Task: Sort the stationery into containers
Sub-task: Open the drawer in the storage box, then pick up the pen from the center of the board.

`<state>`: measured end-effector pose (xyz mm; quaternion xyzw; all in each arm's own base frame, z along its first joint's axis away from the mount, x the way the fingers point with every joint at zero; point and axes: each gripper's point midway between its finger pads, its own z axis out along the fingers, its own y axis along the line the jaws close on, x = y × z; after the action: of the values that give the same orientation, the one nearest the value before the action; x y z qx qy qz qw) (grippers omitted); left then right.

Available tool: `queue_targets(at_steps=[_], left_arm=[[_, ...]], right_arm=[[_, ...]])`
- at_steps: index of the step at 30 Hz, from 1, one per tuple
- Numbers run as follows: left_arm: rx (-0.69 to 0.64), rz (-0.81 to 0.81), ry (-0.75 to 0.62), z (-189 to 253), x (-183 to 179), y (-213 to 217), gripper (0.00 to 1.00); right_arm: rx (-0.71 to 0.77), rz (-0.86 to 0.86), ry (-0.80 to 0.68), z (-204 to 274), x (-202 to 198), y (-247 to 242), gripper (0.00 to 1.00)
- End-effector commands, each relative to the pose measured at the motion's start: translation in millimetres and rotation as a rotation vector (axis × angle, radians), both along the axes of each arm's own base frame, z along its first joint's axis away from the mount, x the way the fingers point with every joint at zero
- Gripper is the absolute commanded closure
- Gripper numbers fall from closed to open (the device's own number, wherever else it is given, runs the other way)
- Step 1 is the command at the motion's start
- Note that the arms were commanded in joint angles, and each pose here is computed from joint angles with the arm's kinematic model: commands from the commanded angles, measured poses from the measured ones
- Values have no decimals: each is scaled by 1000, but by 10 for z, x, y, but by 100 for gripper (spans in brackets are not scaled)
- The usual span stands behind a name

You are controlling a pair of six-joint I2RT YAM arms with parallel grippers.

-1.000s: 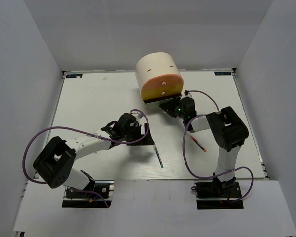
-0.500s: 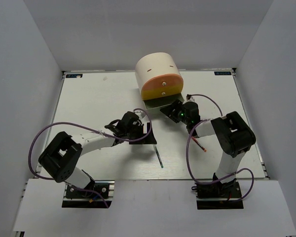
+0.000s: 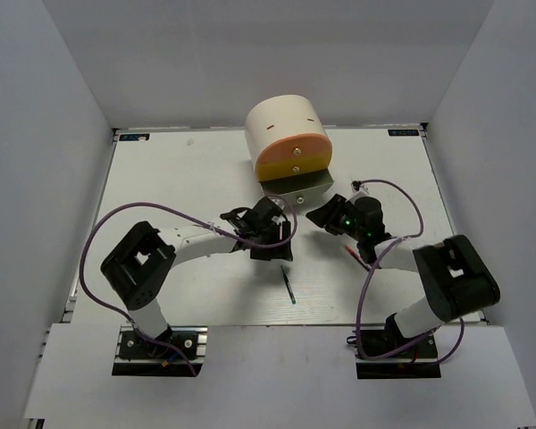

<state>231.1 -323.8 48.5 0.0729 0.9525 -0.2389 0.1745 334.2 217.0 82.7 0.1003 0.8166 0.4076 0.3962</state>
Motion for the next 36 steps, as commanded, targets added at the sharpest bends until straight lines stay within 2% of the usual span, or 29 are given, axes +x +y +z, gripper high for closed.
queue_targets(at_steps=[1,3,4,5,7,8,11,13,15,16,18,19,22,25,26,31,32,34,36], left_arm=[[100,97,30,-8,-87,111,30],[137,142,64,-18,-178,104,34],[187,170,61,-71,-180,165,34],[219,182,72,-64,-228,210,34],[245,225,86,-140,-256,203,33],[239,225,87,-135,-268,149,31],[249,263,87,-193,-186,30,31],[284,281,83,-234,-162,8,31],[337,282,100,-310,-156,-33,33],[356,287,96,-336,-132,-30,38],[371,298,109,-381,-117,-58,39],[380,289,111,-416,-153,-69,46],[378,279,135,-454,-223,-43,57],[388,275,149,-483,-278,12,62],[397,262,161,-514,-318,42,69],[389,240,159,-527,-337,48,89],[381,215,145,-517,-358,25,94],[343,200,105,-352,-303,-17,95],[290,187,43,-160,-190,-111,97]], right_arm=[[-89,64,-108,180,-63,-120,56],[-173,120,-142,208,-118,-156,58],[-217,138,-222,363,-95,-183,58],[-277,156,-285,417,-56,-221,56],[-354,181,-302,394,-88,-291,49],[-432,202,-398,537,-24,-336,46],[-548,231,-431,597,-16,-462,39],[-592,215,-406,600,-16,-548,31],[-603,220,-387,634,-57,-606,34],[-606,240,-362,601,-112,-606,40],[-595,235,-381,695,-151,-634,46],[-594,238,-383,708,-175,-640,51],[-586,215,-404,822,-181,-678,53],[-588,189,-404,884,-165,-749,48],[-592,191,-400,873,-173,-758,46],[-577,163,-367,858,-164,-838,41],[-581,159,-359,839,-164,-868,37],[-590,169,-361,834,-170,-873,30],[-614,176,-371,831,-161,-908,18]])
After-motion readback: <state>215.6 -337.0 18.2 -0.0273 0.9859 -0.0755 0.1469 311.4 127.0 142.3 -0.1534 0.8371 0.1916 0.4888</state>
